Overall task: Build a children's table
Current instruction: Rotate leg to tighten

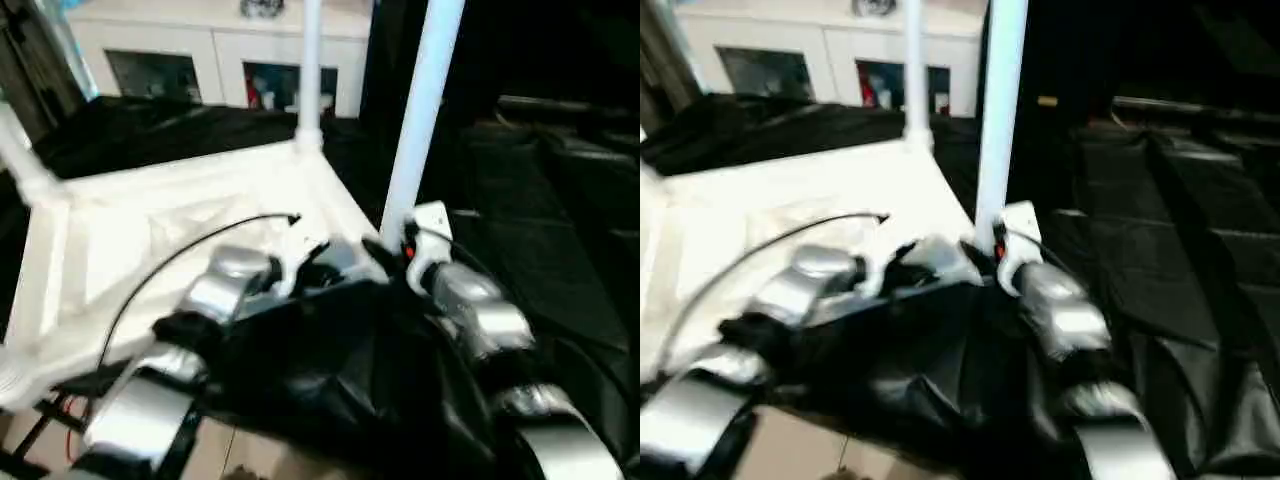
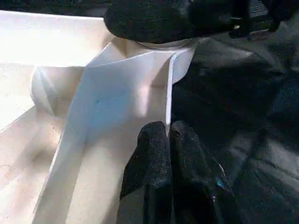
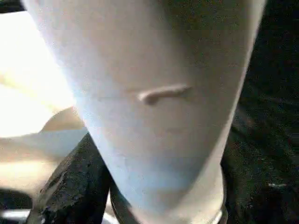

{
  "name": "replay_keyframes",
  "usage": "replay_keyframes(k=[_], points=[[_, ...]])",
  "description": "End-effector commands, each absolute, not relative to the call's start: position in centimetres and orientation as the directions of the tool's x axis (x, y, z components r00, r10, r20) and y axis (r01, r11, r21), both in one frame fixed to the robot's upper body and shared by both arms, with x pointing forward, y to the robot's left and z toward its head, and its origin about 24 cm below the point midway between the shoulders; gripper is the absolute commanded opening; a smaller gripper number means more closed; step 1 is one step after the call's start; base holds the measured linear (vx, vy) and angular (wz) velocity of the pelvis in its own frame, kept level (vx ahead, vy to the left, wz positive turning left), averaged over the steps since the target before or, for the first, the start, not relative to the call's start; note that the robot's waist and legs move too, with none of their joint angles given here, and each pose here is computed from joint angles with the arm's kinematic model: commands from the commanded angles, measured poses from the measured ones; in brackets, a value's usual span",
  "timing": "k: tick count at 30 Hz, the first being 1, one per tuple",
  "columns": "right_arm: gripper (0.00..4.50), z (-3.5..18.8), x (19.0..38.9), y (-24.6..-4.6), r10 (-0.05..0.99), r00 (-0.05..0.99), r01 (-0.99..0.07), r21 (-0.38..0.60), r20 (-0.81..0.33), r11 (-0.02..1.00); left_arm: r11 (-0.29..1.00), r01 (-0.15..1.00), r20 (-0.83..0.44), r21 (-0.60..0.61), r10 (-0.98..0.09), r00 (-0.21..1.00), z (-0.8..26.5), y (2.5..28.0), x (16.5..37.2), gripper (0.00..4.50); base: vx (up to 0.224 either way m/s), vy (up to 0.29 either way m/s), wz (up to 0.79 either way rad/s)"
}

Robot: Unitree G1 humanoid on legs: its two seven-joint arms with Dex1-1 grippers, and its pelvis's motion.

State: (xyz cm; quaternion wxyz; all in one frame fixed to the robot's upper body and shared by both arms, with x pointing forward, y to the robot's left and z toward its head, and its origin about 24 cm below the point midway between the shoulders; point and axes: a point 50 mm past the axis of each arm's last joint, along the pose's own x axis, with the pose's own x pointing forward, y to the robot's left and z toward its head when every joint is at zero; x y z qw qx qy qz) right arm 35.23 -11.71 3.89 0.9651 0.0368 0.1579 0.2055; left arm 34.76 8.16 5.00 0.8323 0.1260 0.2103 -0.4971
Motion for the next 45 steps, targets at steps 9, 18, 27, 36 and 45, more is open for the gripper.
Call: replay_keyframes(k=[9,18,27,36,45], points=[[4.03,3.5,33.7,-7.3,0.677,0.693,-0.656,0.174,-0.247,0.735,0.317,0.946,-0.369,0.063,-0.874,0.317,7.1,5.5,34.4,0.00,0.000,0.000,0.00],[4.03,4.6,31.5,-11.8,0.852,0.452,-0.868,0.088,-0.265,0.488,0.109,0.994,-0.409,0.016,-0.907,0.106,6.4,8.9,32.2,0.00,0.000,0.000,0.00],[4.03,5.8,30.7,-15.1,0.884,0.364,-0.912,0.081,-0.294,0.403,0.027,1.000,-0.437,0.005,-0.899,0.027,6.7,11.8,31.2,0.00,0.000,0.000,0.00],[3.38,5.7,30.3,-15.1,0.888,0.338,-0.923,0.072,-0.311,0.377,0.031,1.000,-0.453,0.001,-0.891,0.028,6.6,12.6,30.9,0.00,0.000,0.000,0.00],[2.81,5.0,29.8,-14.9,0.889,0.305,-0.933,0.080,-0.341,0.351,0.059,0.998,-0.459,0.005,-0.887,0.055,6.4,12.8,30.9,0.00,0.000,0.000,0.00]])
